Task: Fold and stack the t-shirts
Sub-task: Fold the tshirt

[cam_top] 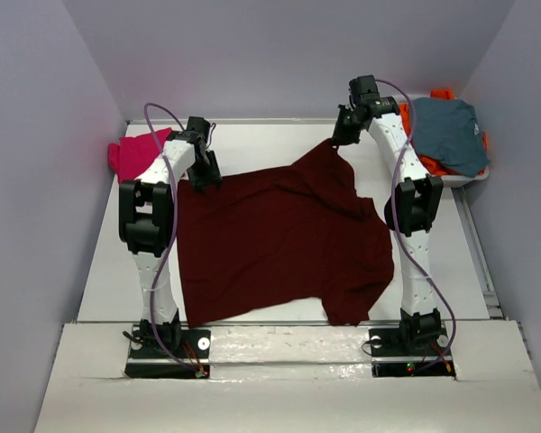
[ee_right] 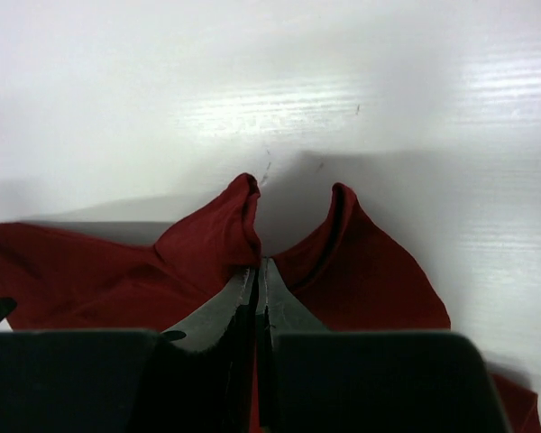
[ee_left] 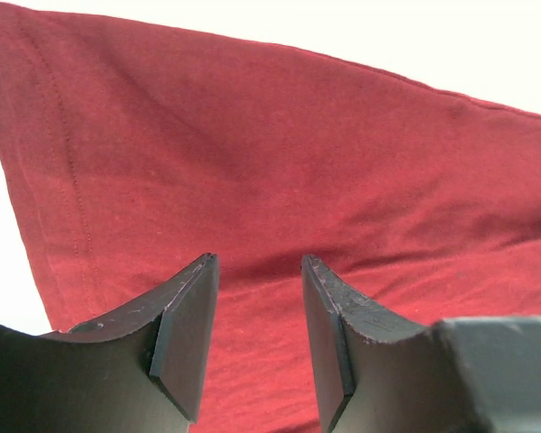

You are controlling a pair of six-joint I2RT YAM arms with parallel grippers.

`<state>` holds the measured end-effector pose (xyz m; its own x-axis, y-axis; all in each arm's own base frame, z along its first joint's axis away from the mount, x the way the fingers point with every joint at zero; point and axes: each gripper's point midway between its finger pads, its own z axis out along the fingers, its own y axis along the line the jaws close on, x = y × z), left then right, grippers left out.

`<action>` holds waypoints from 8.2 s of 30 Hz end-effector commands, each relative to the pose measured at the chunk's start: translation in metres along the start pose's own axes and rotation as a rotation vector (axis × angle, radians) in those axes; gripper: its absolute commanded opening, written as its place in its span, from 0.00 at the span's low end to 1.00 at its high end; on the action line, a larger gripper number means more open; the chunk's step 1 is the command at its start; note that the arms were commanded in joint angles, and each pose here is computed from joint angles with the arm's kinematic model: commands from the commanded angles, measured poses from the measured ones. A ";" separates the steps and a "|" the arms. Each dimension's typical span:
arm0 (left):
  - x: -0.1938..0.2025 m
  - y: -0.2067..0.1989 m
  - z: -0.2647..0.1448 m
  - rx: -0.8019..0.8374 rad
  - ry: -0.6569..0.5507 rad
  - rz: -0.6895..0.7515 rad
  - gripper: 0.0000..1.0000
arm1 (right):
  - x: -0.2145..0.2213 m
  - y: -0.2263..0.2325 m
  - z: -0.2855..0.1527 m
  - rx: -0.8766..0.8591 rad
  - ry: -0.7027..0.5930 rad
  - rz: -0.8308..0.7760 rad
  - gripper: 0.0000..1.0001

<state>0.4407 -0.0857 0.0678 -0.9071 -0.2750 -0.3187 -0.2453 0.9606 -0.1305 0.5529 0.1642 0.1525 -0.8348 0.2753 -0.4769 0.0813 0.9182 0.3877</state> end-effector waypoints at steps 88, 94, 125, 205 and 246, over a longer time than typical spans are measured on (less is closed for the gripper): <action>-0.120 0.049 0.062 -0.025 -0.198 -0.134 0.53 | -0.098 0.027 -0.041 -0.047 -0.430 -0.296 0.07; -0.118 0.040 0.052 0.028 -0.201 -0.107 0.54 | -0.098 0.026 -0.038 -0.045 -0.428 -0.294 0.07; -0.112 0.017 0.045 0.172 -0.189 -0.042 0.48 | -0.096 0.026 -0.036 -0.048 -0.422 -0.296 0.07; 0.009 0.046 -0.058 0.085 -0.037 -0.201 0.06 | 0.102 -0.057 -0.104 0.238 0.242 -0.033 0.07; 0.030 0.070 -0.037 -0.031 0.020 -0.171 0.56 | 0.154 -0.126 -0.081 0.319 0.379 0.119 0.07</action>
<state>0.3838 -0.0264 0.0694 -0.8635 -0.4404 -0.2459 -0.4178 0.8976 -0.1407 0.3655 0.0651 0.0853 -0.9425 0.3274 -0.0666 0.3212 0.9428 0.0888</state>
